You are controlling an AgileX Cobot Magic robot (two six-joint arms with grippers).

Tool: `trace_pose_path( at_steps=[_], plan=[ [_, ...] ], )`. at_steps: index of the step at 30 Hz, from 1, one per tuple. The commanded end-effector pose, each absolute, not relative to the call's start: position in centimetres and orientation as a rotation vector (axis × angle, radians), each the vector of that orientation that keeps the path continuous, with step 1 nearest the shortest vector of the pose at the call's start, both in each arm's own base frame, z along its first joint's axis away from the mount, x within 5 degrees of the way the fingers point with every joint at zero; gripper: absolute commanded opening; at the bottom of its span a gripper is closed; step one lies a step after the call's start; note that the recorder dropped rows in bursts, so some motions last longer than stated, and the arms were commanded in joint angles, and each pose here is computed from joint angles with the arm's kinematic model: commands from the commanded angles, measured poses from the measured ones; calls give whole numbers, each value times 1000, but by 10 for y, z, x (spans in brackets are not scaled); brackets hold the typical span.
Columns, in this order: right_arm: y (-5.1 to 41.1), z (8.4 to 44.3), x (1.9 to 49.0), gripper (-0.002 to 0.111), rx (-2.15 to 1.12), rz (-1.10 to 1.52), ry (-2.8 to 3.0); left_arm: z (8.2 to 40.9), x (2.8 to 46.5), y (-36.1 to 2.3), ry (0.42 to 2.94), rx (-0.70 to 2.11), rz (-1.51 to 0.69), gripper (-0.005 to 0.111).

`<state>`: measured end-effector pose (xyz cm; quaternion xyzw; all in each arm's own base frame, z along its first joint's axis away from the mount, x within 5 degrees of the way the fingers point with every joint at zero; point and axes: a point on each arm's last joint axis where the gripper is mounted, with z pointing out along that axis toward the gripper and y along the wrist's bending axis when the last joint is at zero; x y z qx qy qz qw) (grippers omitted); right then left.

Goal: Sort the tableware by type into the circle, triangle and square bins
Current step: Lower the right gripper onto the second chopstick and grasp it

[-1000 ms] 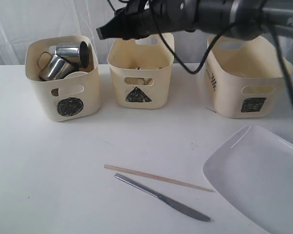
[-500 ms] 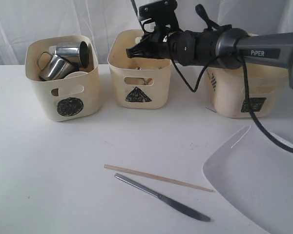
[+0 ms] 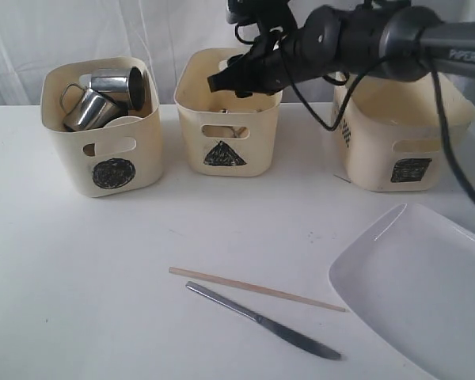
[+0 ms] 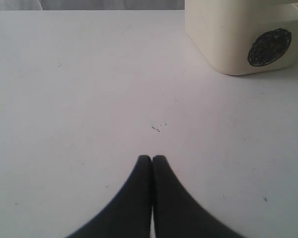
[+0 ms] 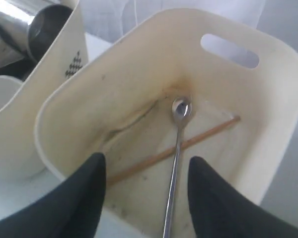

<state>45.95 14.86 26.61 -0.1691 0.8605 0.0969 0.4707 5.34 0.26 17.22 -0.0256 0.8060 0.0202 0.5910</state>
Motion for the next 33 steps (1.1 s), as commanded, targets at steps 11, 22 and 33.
trace_pose_path(
  at_steps=[11, 22, 33],
  plan=[
    [137, 311, 365, 6, -832, 364, 2635, 172, 53, 2, 1870, -57, 39, 0],
    [208, 255, 291, 0, -1343, 363, 2643, 172, 53, 2, 1870, -57, 39, 0],
    [205, 223, 282, 6, -1550, 137, 2543, 172, 53, 2, 1870, -57, 39, 0]
  ],
)
